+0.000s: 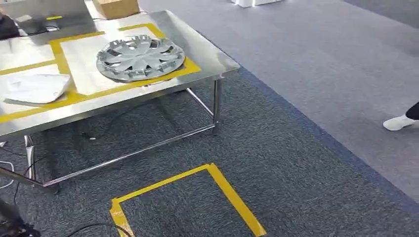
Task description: Take the parts from the cabinet and place them on the table.
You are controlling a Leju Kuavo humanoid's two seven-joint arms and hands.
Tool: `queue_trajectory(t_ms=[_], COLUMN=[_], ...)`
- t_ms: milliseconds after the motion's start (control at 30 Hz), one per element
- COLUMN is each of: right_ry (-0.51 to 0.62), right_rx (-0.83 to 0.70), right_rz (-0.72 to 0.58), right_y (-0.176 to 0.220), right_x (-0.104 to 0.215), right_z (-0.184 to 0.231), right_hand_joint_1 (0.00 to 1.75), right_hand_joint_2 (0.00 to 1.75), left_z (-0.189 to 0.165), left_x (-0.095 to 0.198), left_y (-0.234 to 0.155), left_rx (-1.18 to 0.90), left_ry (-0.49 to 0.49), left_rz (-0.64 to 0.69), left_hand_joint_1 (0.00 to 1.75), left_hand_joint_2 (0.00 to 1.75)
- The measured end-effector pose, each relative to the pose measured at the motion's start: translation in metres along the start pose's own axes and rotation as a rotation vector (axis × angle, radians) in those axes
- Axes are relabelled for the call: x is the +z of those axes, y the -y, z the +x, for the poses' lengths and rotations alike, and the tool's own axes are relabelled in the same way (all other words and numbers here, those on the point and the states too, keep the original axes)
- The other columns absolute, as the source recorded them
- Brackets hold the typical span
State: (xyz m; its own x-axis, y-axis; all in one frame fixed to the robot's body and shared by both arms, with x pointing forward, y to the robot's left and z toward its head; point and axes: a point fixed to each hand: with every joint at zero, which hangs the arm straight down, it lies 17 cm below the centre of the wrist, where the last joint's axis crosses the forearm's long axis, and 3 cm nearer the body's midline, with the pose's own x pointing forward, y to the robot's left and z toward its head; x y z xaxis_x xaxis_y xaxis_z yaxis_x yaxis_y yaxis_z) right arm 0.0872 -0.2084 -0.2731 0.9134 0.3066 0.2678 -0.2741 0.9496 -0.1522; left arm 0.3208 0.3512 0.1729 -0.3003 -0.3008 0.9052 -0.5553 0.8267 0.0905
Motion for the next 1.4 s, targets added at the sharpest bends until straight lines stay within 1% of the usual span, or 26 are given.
queue_trajectory(t_ms=[33,67,100,133,167,200,233,267,333,367,400,500,533,667,767,867,967,1033,1233,1400], right_ry=[-0.007,-0.015,-0.019,-0.018,-0.020,-0.024,-0.028,-0.034,-0.044,-0.047,-0.049,-0.066,-0.072,-0.073,-0.078,-0.088,-0.088,-0.098,-0.112,-0.118], right_rx=[-0.005,-0.008,-0.007,-0.007,-0.005,0.001,0.006,0.011,0.019,0.023,0.029,0.040,0.043,0.049,0.053,0.051,0.046,0.043,0.037,0.036], right_rz=[0.003,0.006,0.008,0.008,0.009,0.014,0.016,0.019,0.018,0.018,0.015,0.015,0.014,0.012,0.010,0.006,0.001,0.002,-0.011,-0.013], right_y=[-0.001,-0.002,-0.002,-0.001,-0.001,-0.002,-0.002,-0.003,-0.002,-0.002,0.000,0.000,0.001,0.002,0.003,0.003,0.005,0.004,0.008,0.009], right_x=[0.000,0.001,0.001,0.000,0.000,0.000,0.000,0.001,0.001,0.000,0.000,0.000,0.000,-0.001,-0.001,0.000,-0.001,0.000,-0.001,-0.001], right_z=[-0.003,-0.006,-0.006,-0.004,-0.003,-0.003,-0.005,-0.007,-0.009,-0.009,-0.006,-0.009,-0.011,-0.008,-0.010,-0.013,-0.010,-0.016,-0.017,-0.018], right_hand_joint_1=[0.00,0.00,0.00,0.00,0.00,0.00,0.00,0.00,0.00,0.00,0.00,0.00,0.00,0.00,0.00,0.00,0.00,0.00,0.00,0.00], right_hand_joint_2=[0.00,0.00,0.00,0.00,0.00,0.00,0.00,0.00,0.00,0.00,0.00,0.00,0.00,0.00,0.00,0.00,0.00,0.00,0.00,0.00], left_z=[-0.026,-0.062,-0.102,-0.141,-0.171,-0.215,-0.248,-0.277,-0.308,-0.314,-0.321,-0.319,-0.316,-0.304,-0.302,-0.304,-0.305,-0.306,-0.305,-0.305], left_x=[0.003,0.009,0.023,0.041,0.056,0.088,0.118,0.161,0.230,0.255,0.293,0.369,0.388,0.427,0.437,0.430,0.427,0.425,0.423,0.419], left_y=[-0.003,-0.004,-0.012,-0.025,-0.036,-0.043,-0.053,-0.065,-0.072,-0.068,-0.061,-0.037,-0.032,-0.025,-0.028,-0.028,-0.029,-0.028,-0.019,-0.015], left_rx=[-0.029,-0.047,-0.075,-0.134,-0.181,-0.237,-0.270,-0.309,-0.357,-0.369,-0.382,-0.344,-0.346,-0.358,-0.392,-0.404,-0.405,-0.404,-0.429,-0.427], left_ry=[-0.069,-0.169,-0.280,-0.371,-0.453,-0.596,-0.714,-0.849,-1.076,-1.161,-1.287,-1.565,-1.632,-1.738,-1.746,-1.706,-1.696,-1.692,-1.636,-1.620], left_rz=[-0.002,-0.012,-0.012,-0.007,-0.004,-0.027,-0.034,-0.041,-0.075,-0.107,-0.167,-0.282,-0.306,-0.351,-0.381,-0.396,-0.398,-0.399,-0.482,-0.490], left_hand_joint_1=[0.00,0.00,0.00,0.00,0.00,0.00,0.00,0.00,0.00,0.00,0.00,0.00,0.00,0.00,0.00,0.00,0.00,0.00,0.00,0.00], left_hand_joint_2=[0.00,0.00,0.00,0.00,0.00,0.00,0.00,0.00,0.00,0.00,0.00,0.00,0.00,0.00,0.00,0.00,0.00,0.00,0.00,0.00])
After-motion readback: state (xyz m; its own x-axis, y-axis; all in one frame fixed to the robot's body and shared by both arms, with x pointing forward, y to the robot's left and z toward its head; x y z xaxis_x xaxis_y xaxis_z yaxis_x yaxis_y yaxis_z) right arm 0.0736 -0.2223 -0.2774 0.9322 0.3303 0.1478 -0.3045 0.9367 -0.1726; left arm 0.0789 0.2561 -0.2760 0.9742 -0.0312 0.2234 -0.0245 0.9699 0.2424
